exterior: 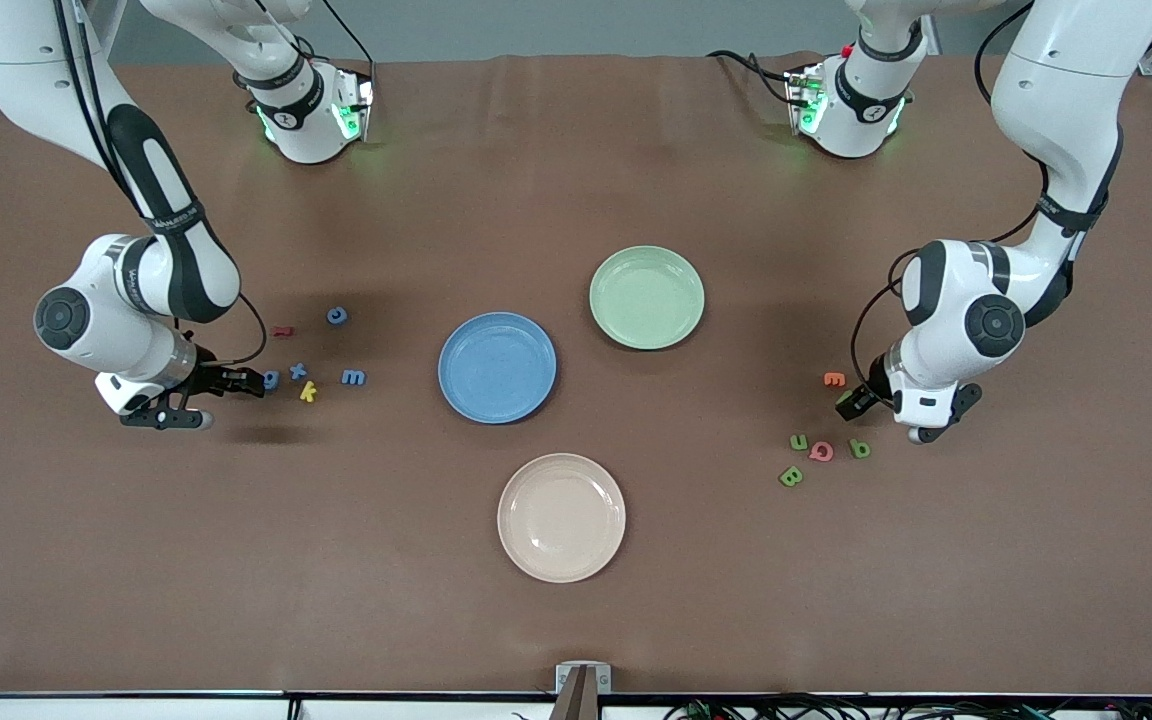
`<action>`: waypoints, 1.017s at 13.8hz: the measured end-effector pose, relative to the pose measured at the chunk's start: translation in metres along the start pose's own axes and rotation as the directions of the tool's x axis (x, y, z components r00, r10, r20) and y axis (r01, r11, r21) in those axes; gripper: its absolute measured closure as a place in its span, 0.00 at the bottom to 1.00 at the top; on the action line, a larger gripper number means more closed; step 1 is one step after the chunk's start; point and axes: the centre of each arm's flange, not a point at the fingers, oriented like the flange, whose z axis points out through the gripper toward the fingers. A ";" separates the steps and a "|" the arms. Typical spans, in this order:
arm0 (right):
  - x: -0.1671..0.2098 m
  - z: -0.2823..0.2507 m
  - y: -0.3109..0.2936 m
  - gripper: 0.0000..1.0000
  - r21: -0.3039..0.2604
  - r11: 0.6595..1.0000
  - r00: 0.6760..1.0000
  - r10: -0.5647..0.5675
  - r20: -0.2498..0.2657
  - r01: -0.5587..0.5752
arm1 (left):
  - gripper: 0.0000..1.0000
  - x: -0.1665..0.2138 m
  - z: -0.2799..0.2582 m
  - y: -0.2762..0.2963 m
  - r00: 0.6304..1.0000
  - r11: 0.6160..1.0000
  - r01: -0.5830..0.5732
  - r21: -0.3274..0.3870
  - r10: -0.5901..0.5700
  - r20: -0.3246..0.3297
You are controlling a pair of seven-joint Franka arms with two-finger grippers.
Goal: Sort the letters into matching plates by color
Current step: 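Grasp green Z with the left gripper while the right gripper grasps blue 6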
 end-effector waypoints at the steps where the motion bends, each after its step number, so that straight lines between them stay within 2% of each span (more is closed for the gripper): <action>1: 0.000 0.001 -0.002 0.29 0.000 1.000 1.000 0.008 0.002 -0.008 | 0.20 0.001 0.001 0.001 1.000 1.000 0.004 0.000 -0.004 0.001; 5: -0.004 0.008 -0.018 0.32 -0.001 1.000 1.000 0.018 0.008 -0.018 | 0.22 0.004 0.005 0.003 1.000 1.000 0.011 -0.002 -0.011 0.003; 6: -0.005 0.011 -0.019 0.32 -0.002 1.000 1.000 0.017 0.009 -0.017 | 0.26 0.004 0.006 0.004 1.000 1.000 0.011 -0.002 -0.011 0.003; 14: -0.010 0.033 -0.018 0.33 -0.007 1.000 0.999 0.018 0.030 -0.018 | 0.34 0.003 0.014 0.003 1.000 1.000 0.012 0.006 -0.013 0.015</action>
